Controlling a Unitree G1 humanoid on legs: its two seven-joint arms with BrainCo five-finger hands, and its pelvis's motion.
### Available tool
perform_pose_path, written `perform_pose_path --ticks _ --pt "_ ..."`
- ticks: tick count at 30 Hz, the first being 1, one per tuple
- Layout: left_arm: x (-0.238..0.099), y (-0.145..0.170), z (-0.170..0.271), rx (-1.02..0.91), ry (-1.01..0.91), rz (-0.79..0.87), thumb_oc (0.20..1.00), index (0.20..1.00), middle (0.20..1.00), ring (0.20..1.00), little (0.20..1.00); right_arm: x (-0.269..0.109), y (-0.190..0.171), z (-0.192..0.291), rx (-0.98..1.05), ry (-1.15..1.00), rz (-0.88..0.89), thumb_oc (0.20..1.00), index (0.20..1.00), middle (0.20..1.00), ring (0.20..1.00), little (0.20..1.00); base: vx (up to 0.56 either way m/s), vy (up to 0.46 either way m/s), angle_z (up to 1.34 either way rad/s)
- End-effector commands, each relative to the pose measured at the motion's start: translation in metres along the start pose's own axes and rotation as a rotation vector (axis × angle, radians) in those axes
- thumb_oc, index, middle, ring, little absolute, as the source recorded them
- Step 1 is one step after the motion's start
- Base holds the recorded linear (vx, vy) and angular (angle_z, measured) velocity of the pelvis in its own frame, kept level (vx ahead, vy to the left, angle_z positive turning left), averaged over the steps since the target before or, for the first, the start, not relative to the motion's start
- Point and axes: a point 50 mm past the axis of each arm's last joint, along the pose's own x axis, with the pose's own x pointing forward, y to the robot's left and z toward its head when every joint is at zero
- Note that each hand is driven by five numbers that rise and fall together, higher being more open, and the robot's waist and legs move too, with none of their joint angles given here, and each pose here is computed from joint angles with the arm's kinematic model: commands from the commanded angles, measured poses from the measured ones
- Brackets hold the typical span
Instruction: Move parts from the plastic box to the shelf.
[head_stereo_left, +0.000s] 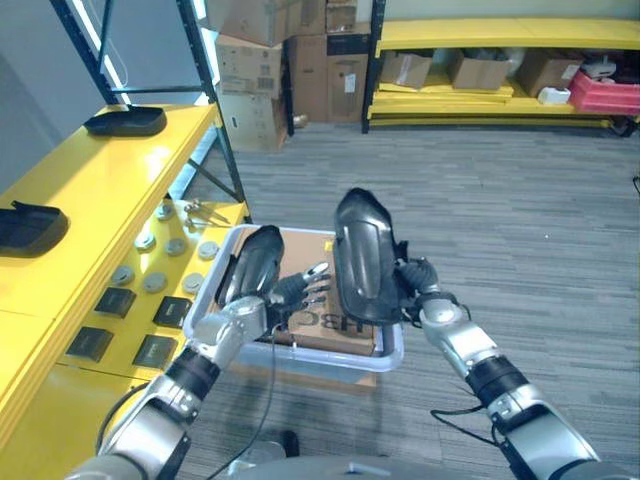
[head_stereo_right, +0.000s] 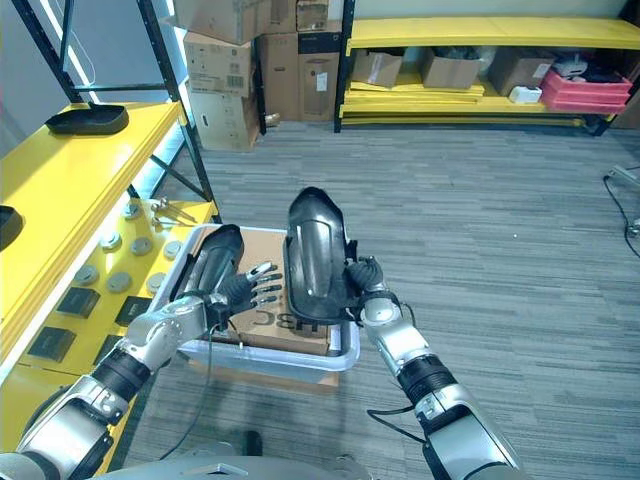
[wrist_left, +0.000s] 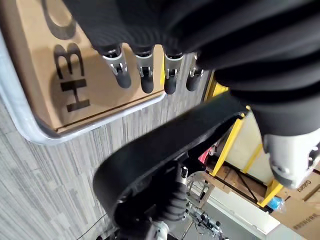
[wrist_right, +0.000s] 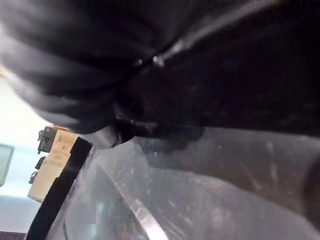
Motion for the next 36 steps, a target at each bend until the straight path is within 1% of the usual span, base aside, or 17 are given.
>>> perform_pose_path --ticks 1,5,9,11,15,16,17,21,26,31,32,33,36 --pt "0.017 -0.028 0.025 0.056 -0.075 -0.107 1.0 1.0 1.0 1.0 1.0 0.013 0.021 0.054 -0.011 -0.17 0.083 0.2 0.2 0.2 0.2 0.2 0.0 -0.002 -0.09" --pt "0.022 -0.041 0.031 0.081 -0.068 -0.131 1.0 1.0 1.0 1.0 1.0 0.011 0.036 0.059 -0.029 -0.185 0.139 0.2 0.2 0.2 0.2 0.2 0.0 -0.004 -0.07" --pt "0.027 -0.053 0.027 0.106 -0.026 -0.149 1.0 1.0 1.0 1.0 1.0 0.008 0.052 0.065 -0.046 -0.205 0.18 0.2 0.2 0.2 0.2 0.2 0.0 -0.004 -0.06" --pt "0.028 -0.054 0.026 0.115 -0.016 -0.147 1.0 1.0 1.0 1.0 1.0 0.008 0.055 0.066 -0.044 -0.205 0.186 0.2 0.2 0.2 0.2 0.2 0.0 0.0 0.0" --pt "0.03 -0.054 0.019 0.2 0.029 -0.113 1.0 1.0 1.0 1.0 1.0 0.006 0.061 0.07 -0.051 -0.213 0.199 0.2 0.2 0.2 0.2 0.2 0.0 0.0 0.0" --pt "0.031 -0.053 0.02 0.268 0.033 -0.107 1.0 1.0 1.0 1.0 1.0 0.007 0.062 0.072 -0.055 -0.213 0.203 0.2 0.2 0.2 0.2 0.2 0.0 0.0 0.0" --pt "0.031 -0.054 0.02 0.28 0.033 -0.108 1.0 1.0 1.0 1.0 1.0 0.007 0.062 0.072 -0.055 -0.214 0.204 0.2 0.2 0.2 0.2 0.2 0.0 0.0 0.0" --pt "0.032 -0.059 0.025 0.34 0.007 -0.117 1.0 1.0 1.0 1.0 1.0 0.007 0.069 0.073 -0.054 -0.203 0.212 0.2 0.2 0.2 0.2 0.2 0.0 0.0 0.0" --pt "0.033 -0.069 0.031 0.317 -0.028 -0.145 1.0 1.0 1.0 1.0 1.0 0.007 0.076 0.071 -0.065 -0.19 0.232 0.2 0.2 0.2 0.2 0.2 0.0 0.0 0.0" --pt "0.033 -0.071 0.034 0.331 -0.05 -0.138 1.0 1.0 1.0 1.0 1.0 0.007 0.078 0.07 -0.075 -0.183 0.237 0.2 0.2 0.2 0.2 0.2 0.0 0.0 0.0" --pt "0.033 -0.069 0.038 0.374 -0.08 -0.117 1.0 1.0 1.0 1.0 1.0 0.007 0.078 0.069 -0.074 -0.176 0.236 0.2 0.2 0.2 0.2 0.2 0.0 0.0 0.0" --pt "0.032 -0.067 0.04 0.394 -0.104 -0.099 0.2 0.2 0.2 0.2 0.2 0.007 0.078 0.068 -0.067 -0.169 0.235 0.2 0.2 0.2 0.2 0.2 0.0 0.0 0.0" --pt "0.031 -0.067 0.043 0.394 -0.125 -0.115 0.2 0.2 0.2 0.2 0.2 0.007 0.078 0.066 -0.051 -0.159 0.235 0.2 0.2 0.2 0.2 0.2 0.0 0.0 0.0"
